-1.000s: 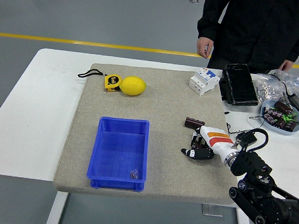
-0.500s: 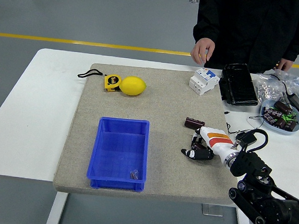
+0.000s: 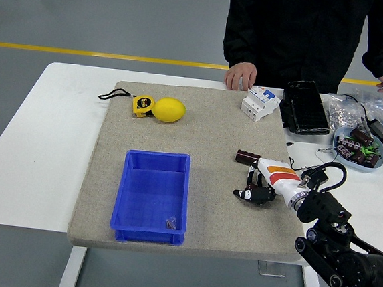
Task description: Pick up the battery,place it into the box
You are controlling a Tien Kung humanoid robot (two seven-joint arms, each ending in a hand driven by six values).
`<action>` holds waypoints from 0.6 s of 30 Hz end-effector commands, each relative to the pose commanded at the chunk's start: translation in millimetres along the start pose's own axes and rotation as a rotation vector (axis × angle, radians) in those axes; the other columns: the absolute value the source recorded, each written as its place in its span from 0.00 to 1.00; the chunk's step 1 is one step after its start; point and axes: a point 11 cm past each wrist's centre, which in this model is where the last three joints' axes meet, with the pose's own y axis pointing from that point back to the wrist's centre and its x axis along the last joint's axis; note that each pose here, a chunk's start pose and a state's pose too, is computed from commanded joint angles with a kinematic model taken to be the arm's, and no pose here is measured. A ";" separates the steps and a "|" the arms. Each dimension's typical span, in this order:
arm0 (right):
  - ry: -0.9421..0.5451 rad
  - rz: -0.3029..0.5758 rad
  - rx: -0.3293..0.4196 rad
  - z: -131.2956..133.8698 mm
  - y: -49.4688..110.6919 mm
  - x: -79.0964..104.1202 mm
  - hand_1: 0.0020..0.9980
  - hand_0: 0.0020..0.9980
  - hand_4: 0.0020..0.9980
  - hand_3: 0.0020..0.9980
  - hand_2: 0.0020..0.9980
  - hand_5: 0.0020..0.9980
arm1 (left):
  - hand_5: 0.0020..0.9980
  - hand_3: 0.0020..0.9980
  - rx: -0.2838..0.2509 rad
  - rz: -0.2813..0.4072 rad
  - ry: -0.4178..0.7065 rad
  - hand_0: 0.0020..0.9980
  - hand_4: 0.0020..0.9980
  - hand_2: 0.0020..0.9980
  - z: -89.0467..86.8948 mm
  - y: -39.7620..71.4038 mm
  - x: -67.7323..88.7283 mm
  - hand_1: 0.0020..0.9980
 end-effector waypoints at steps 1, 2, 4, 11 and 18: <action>-0.002 -0.003 0.000 0.3 0.1 -0.2 0.06 0.00 0.93 0.31 0.20 0.32 | 0.54 0.59 0.000 0.000 0.000 0.72 0.63 0.68 0.0 0.0 -0.1 0.68; -0.002 -0.006 0.000 0.6 0.1 -0.4 0.06 0.00 0.93 0.31 0.20 0.32 | 0.54 0.59 0.000 0.000 0.000 0.72 0.63 0.68 0.0 0.0 -0.2 0.68; 0.001 -0.009 0.000 1.1 0.4 0.2 0.08 0.00 0.93 0.34 0.22 0.30 | 0.54 0.59 0.000 0.000 0.001 0.72 0.63 0.68 0.1 0.0 -0.3 0.68; 0.007 -0.018 0.014 -5.7 -0.1 15.5 0.15 0.00 0.88 0.44 0.29 0.34 | 0.54 0.59 -0.002 0.001 0.001 0.72 0.63 0.68 0.7 0.1 0.1 0.68; -0.010 -0.045 0.031 -17.8 -0.3 31.9 0.21 0.03 0.91 0.49 0.36 0.45 | 0.54 0.58 -0.004 0.004 0.000 0.72 0.63 0.68 1.6 0.0 1.9 0.68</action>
